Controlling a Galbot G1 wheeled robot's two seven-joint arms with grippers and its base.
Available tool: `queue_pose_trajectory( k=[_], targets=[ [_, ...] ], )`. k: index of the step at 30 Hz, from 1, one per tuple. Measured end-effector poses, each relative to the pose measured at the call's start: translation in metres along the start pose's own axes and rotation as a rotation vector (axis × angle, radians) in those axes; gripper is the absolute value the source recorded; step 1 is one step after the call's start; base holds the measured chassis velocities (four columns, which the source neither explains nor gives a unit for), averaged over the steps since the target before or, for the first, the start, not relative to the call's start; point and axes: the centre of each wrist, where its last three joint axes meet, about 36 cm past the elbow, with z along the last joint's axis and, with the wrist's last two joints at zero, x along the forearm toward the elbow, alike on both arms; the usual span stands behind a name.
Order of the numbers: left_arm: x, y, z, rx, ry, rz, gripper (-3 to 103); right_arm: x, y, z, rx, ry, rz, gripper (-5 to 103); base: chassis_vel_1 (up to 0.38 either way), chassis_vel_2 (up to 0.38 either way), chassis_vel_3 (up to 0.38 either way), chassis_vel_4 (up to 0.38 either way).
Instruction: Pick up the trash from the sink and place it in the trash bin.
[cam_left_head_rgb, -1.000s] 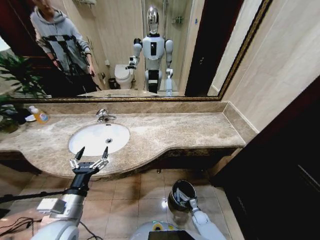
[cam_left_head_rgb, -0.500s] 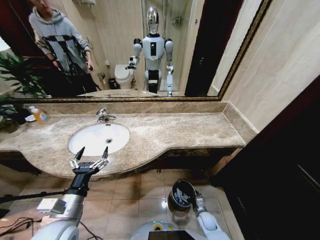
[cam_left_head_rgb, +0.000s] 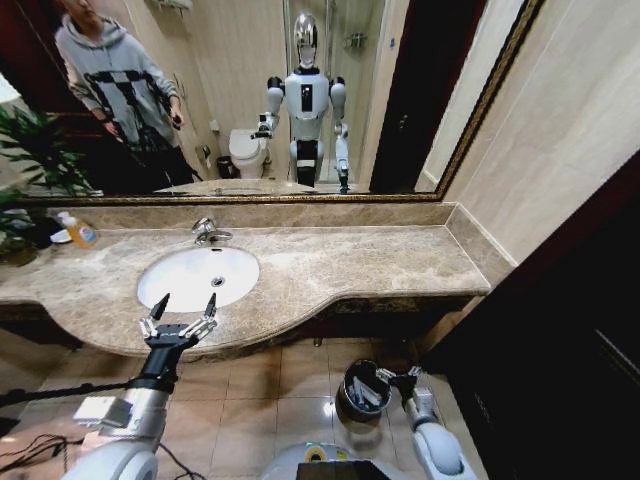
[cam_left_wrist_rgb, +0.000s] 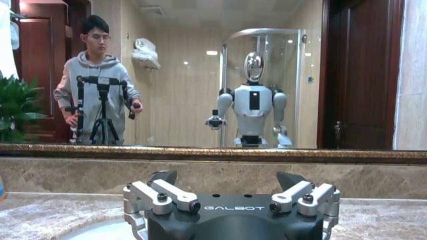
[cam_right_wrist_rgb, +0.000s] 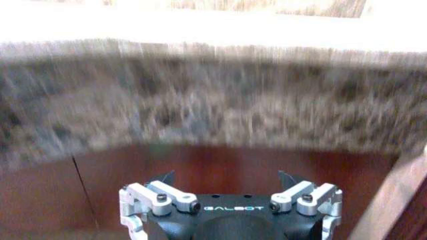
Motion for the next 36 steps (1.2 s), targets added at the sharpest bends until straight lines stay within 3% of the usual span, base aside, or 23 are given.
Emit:
queue_pose_trajectory(
  k=[11, 18, 36],
  targets=[
    [0.000, 0.000, 0.000, 0.000, 0.000, 0.000, 100, 0.050, 0.015, -0.109, -0.047, -0.195, -0.036, 100, 0.000, 0.000, 0.000, 0.000],
    [0.000, 0.000, 0.000, 0.000, 0.000, 0.000, 100, 0.069, 0.022, -0.158, -0.057, -0.294, -0.046, 100, 0.000, 0.000, 0.000, 0.000],
    [0.000, 0.000, 0.000, 0.000, 0.000, 0.000, 100, 0.075, 0.023, -0.169, -0.065, -0.349, -0.059, 100, 0.000, 0.000, 0.000, 0.000]
  ],
)
